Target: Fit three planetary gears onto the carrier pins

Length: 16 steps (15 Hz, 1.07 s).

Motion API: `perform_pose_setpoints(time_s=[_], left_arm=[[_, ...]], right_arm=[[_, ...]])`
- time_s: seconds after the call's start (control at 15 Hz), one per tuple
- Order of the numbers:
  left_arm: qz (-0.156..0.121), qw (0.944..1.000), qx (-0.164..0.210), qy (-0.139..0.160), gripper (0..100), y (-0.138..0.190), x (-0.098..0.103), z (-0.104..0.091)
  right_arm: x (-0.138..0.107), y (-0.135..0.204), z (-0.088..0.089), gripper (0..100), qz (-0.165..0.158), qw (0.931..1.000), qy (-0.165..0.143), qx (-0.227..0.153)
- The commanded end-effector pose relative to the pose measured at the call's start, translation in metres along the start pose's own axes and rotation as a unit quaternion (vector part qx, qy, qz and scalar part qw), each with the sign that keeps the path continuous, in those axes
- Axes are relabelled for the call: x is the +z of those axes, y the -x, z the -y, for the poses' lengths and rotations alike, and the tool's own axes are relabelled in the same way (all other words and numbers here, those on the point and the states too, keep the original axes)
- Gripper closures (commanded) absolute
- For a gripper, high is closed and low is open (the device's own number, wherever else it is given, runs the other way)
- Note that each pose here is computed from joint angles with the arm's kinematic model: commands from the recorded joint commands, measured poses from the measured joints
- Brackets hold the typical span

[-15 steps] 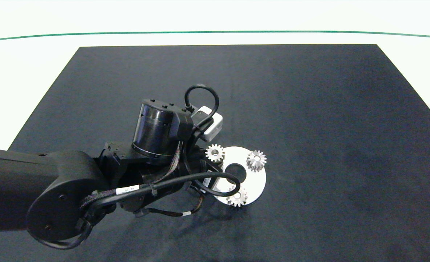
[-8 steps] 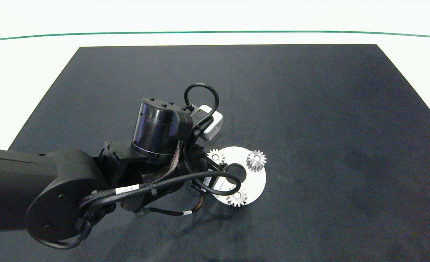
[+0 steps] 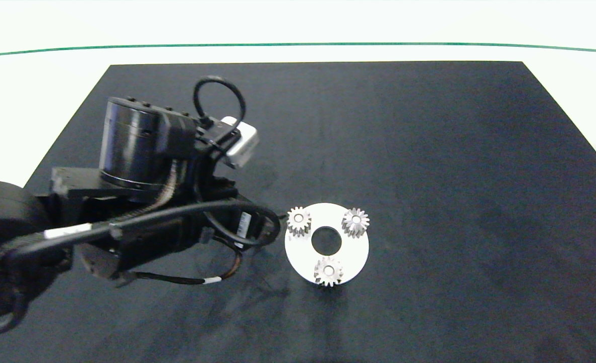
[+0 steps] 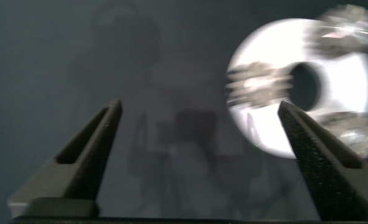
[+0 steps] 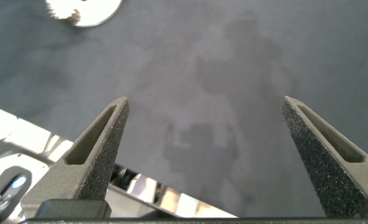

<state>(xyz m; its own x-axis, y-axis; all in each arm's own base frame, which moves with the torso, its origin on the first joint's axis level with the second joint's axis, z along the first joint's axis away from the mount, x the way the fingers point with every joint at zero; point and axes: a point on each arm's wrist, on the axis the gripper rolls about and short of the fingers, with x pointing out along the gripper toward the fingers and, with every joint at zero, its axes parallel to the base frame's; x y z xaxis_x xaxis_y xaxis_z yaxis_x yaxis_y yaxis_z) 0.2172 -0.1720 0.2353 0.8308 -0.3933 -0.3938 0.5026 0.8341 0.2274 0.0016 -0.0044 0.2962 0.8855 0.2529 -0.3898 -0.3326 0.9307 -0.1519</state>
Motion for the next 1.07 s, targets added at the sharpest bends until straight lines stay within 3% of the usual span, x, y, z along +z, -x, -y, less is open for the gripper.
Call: perform_pose_setpoints(time_s=[0.07, 0.27, 0.47, 0.6, 0.67, 0.73, 0.87, 1.0, 1.07], left_arm=[[0.040, 0.9876, 0.128, 0.081, 0, 0.115, -0.002, -0.071], [0.054, 0.9693, 0.213, 0.110, 0, 0.197, -0.026, -0.080], [0.080, 0.9534, 0.264, 0.122, 0, 0.241, -0.049, -0.068], [0.102, 0.9367, 0.309, 0.129, 0, 0.273, -0.073, -0.050], [0.109, 0.9330, 0.318, 0.128, 0, 0.281, -0.081, -0.043], [0.118, 0.9271, 0.332, 0.128, 0, 0.296, -0.099, -0.028], [0.131, 0.9206, 0.344, 0.129, 0, 0.308, -0.122, -0.010], [0.148, 0.9135, 0.356, 0.130, 0, 0.313, -0.139, 0.002], [0.151, 0.9129, 0.357, 0.130, 0, 0.312, -0.148, 0.005]], right_arm=[[0.001, 0.002, 0.002, 0, -0.001, 0.9992, -0.002, -0.039], [-0.007, 0.013, 0.002, 0, 0.005, 0.9943, -0.029, -0.102], [-0.028, 0.034, -0.004, 0, 0.028, 0.9856, -0.054, -0.158], [-0.064, 0.057, -0.021, 0, 0.060, 0.9699, -0.071, -0.225], [-0.075, 0.061, -0.028, 0, 0.068, 0.9646, -0.075, -0.243], [-0.098, 0.070, -0.043, 0, 0.097, 0.9566, -0.081, -0.263], [-0.124, 0.079, -0.060, 0, 0.140, 0.9492, -0.082, -0.269], [-0.142, 0.083, -0.064, 0, 0.167, 0.9457, -0.079, -0.267], [-0.147, 0.083, -0.064, 0, 0.172, 0.9461, -0.078, -0.263]])
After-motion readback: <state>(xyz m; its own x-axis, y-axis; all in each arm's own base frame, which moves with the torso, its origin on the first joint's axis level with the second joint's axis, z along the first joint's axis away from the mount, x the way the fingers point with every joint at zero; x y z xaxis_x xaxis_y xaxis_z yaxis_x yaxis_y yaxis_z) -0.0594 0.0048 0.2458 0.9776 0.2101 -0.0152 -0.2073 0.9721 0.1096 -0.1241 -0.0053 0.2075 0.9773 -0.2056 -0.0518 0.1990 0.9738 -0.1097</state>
